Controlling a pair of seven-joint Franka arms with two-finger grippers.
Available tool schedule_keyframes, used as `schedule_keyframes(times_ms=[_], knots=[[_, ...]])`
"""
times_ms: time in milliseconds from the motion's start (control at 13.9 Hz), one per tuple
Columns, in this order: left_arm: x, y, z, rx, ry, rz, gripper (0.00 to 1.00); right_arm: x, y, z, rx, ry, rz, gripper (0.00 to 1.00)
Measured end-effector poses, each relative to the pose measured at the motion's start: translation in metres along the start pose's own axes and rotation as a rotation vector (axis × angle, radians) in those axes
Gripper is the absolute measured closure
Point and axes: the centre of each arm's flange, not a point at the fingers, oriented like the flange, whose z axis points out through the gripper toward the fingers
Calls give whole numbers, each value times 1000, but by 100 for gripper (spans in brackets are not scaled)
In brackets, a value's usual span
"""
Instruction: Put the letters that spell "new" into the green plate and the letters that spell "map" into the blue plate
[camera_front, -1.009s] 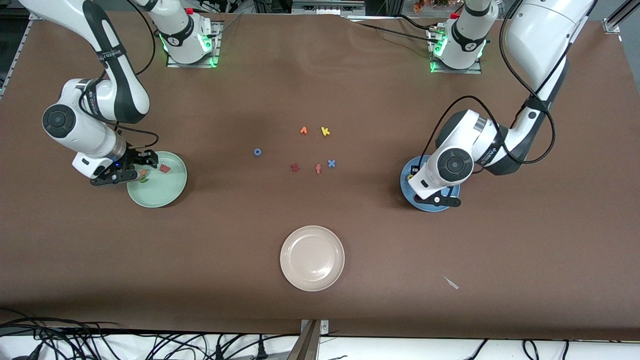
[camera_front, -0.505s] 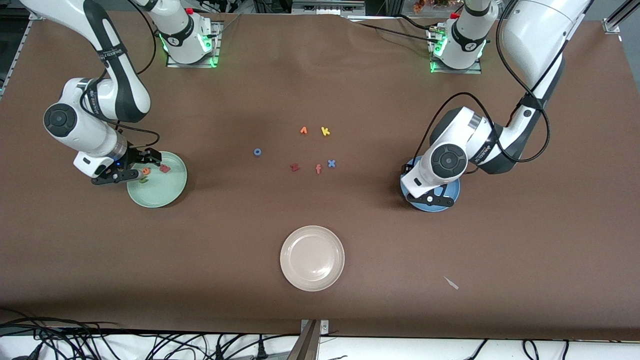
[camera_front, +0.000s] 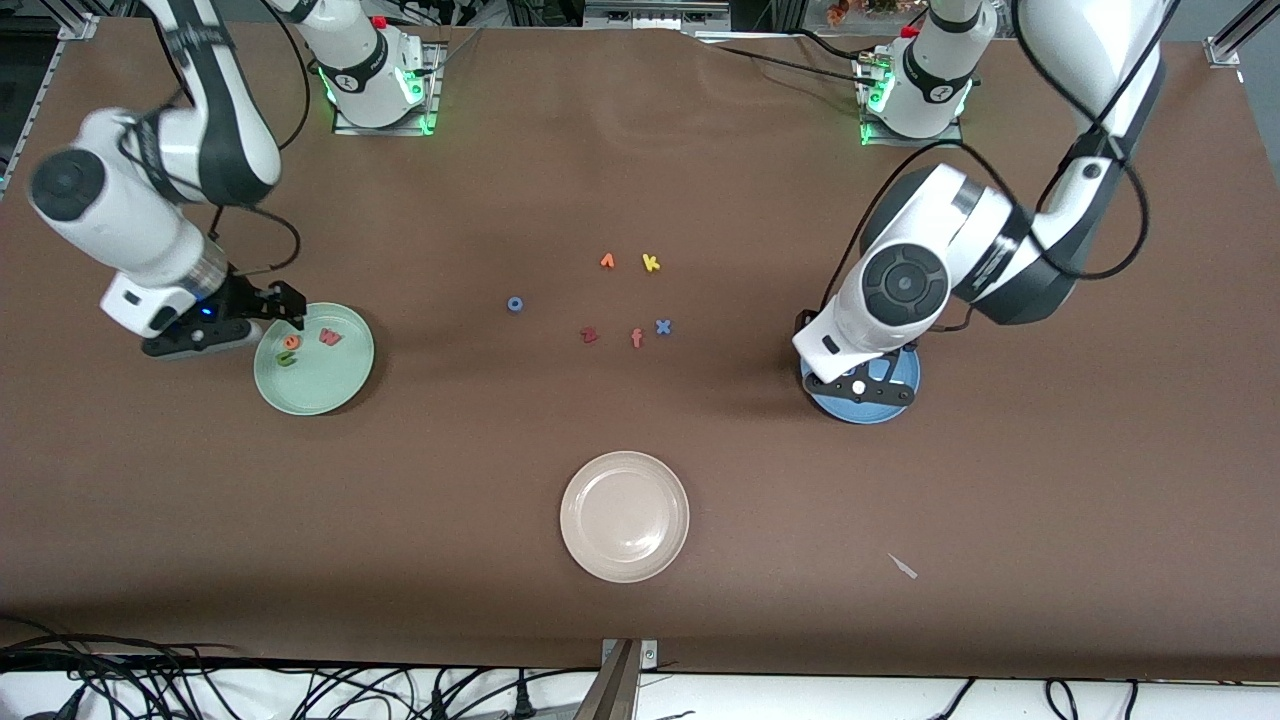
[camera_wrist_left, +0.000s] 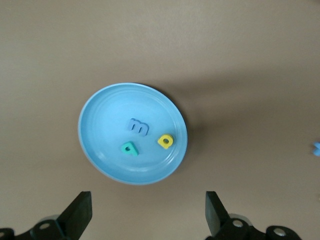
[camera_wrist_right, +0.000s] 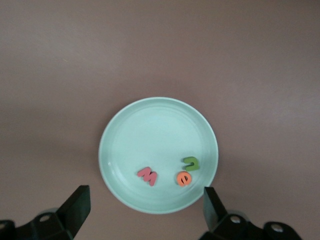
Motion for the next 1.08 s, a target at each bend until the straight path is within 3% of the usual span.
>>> schedule_keyframes(times_ms=[216, 505, 793, 1081], knots=[[-12, 0, -48, -7, 10, 1, 0, 13, 5, -96, -4, 2, 4, 0], [-27, -17, -93, -77, 19, -28, 0, 18, 11, -177, -8, 4, 13, 0], [-47, -64, -138, -77, 89, 9, 0, 8, 16, -210, 3, -43, 28, 0], [-66, -121, -153, -163, 162, -53, 0, 6, 17, -211, 11, -65, 30, 0]])
